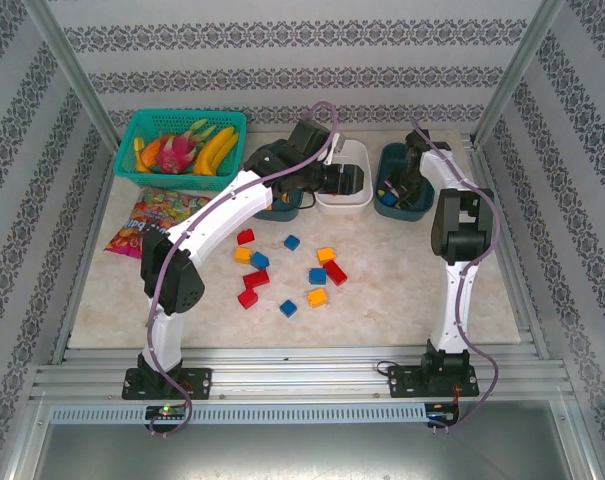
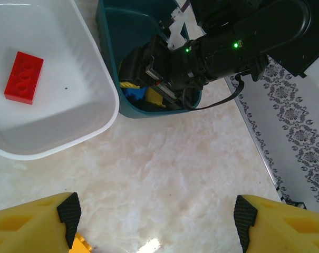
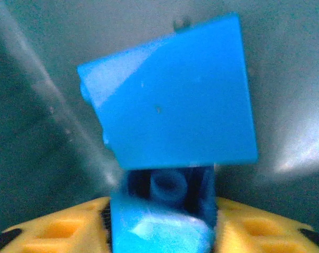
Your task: Sort the legos into containers by color
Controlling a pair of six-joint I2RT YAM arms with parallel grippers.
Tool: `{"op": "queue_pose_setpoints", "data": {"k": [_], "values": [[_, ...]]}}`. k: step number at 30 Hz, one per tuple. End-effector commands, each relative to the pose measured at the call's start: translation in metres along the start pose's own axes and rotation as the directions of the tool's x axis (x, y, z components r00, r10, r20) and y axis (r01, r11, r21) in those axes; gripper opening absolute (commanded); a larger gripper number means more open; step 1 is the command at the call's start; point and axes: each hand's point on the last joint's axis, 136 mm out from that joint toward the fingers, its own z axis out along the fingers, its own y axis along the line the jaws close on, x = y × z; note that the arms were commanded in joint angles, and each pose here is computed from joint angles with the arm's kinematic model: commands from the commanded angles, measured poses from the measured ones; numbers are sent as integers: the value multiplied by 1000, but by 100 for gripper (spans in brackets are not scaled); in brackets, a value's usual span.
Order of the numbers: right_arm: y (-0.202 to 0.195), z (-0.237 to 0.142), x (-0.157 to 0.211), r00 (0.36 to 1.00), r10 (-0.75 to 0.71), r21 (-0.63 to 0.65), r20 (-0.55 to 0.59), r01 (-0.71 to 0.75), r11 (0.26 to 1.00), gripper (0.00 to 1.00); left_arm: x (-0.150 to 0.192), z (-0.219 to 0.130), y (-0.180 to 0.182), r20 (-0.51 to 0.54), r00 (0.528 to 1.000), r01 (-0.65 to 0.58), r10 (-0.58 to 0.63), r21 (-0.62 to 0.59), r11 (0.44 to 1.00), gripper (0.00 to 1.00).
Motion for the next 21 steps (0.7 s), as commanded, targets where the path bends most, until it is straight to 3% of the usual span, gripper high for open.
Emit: {"op": "queue_pose_setpoints", "data": {"k": [1, 5, 13, 17, 21], "values": [[4, -13, -3, 1000, -4, -8, 8, 4, 1000, 60, 4, -9, -1, -7, 1000, -24, 23, -20, 1000, 79], [16, -36, -7, 998, -24, -39, 55, 26, 999, 63, 4, -21, 6, 12, 1000, 3, -3, -55, 998, 79], [49, -139, 0, 961, -84, -126, 264, 120, 985, 63, 9, -61, 41, 73, 990, 134, -123, -172, 976, 79], [65, -182, 30, 910, -168, -143, 378, 237, 961, 63, 22, -84, 71, 96, 972, 232, -215, -235, 944, 78], [84, -209, 85, 838, -276, -185, 471, 400, 898, 65, 44, -105, 103, 106, 954, 299, -280, -290, 909, 78]]}}
